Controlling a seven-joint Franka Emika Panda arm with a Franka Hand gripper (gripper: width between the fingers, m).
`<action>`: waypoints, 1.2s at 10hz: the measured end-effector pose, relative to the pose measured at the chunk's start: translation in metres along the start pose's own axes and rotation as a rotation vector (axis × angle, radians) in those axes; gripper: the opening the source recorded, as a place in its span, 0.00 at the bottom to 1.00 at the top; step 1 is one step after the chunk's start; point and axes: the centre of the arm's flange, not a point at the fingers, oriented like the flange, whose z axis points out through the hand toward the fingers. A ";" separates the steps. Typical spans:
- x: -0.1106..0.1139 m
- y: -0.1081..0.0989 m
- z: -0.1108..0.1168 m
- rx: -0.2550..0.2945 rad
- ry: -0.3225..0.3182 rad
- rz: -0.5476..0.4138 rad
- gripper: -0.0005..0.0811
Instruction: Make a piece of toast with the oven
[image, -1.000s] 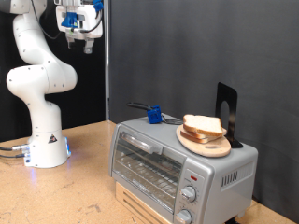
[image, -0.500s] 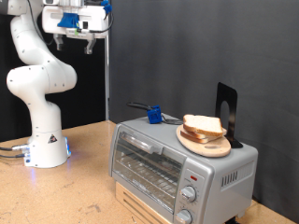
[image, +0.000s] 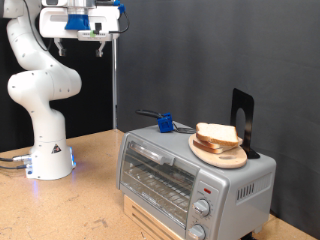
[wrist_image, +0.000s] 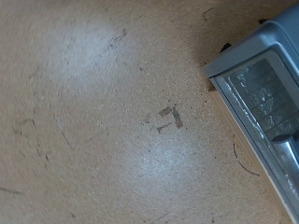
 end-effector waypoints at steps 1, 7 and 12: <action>0.011 0.000 0.012 0.012 0.034 -0.116 0.99; 0.012 -0.018 0.026 0.211 -0.039 -0.183 0.99; 0.005 -0.072 0.046 0.256 0.072 -0.139 0.99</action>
